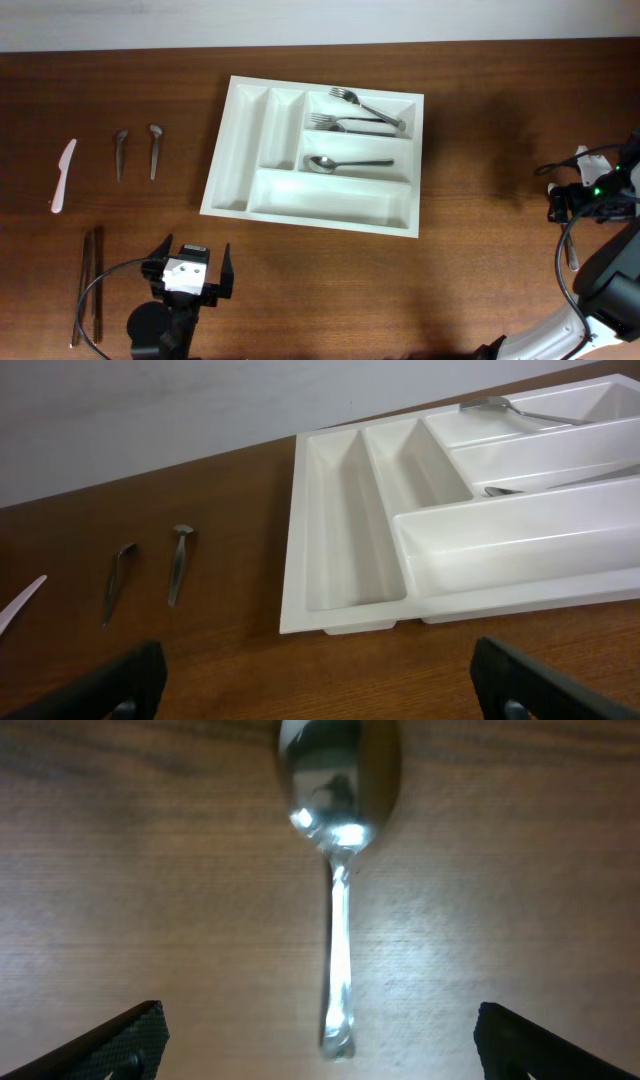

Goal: Pack container
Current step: 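Lower the right gripper and close it on the spoon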

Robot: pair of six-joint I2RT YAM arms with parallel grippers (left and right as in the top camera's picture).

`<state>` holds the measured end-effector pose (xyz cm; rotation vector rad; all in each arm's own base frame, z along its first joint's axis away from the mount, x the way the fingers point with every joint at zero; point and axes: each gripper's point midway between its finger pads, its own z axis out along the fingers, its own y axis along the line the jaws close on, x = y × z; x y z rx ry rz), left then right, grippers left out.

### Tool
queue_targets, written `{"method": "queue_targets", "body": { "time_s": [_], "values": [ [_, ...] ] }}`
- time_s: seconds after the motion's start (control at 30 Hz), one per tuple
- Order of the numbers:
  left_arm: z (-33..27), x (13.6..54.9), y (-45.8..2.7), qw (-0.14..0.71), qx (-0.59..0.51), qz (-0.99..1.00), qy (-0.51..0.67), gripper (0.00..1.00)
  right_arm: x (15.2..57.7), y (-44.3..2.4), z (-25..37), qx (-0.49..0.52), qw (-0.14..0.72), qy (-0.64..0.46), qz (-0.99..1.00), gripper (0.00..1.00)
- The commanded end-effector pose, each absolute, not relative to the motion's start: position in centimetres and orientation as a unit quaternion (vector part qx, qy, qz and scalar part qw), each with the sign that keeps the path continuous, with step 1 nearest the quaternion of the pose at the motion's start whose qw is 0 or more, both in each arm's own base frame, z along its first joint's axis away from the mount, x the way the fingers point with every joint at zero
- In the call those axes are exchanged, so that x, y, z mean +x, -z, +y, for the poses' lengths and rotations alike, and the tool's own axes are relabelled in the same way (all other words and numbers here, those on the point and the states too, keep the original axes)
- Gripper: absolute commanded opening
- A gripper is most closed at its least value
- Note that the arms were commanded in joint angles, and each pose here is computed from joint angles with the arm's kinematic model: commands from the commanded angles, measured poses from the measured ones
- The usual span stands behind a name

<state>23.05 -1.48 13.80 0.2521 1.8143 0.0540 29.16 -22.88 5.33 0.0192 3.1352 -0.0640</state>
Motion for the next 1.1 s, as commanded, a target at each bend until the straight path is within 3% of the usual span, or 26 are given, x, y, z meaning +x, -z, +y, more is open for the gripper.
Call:
{"method": "queue_targets", "body": {
  "time_s": [0.0, 0.93, 1.07],
  "values": [
    [-1.2, 23.1, -13.8, 0.609, 0.110, 0.785, -0.032, 0.99, 29.0, -3.9, -22.9, -0.015, -0.013, 0.016, 1.000, 0.99],
    [-1.2, 23.1, -13.8, 0.609, 0.110, 0.785, -0.032, 0.99, 30.1, 1.7, -22.0, -0.032, -0.043, -0.009, 0.998, 1.00],
    [-1.2, 23.1, -13.8, 0.609, 0.110, 0.785, -0.032, 0.99, 30.1, 1.7, -22.0, -0.032, -0.043, -0.008, 0.999, 0.88]
  ]
}}
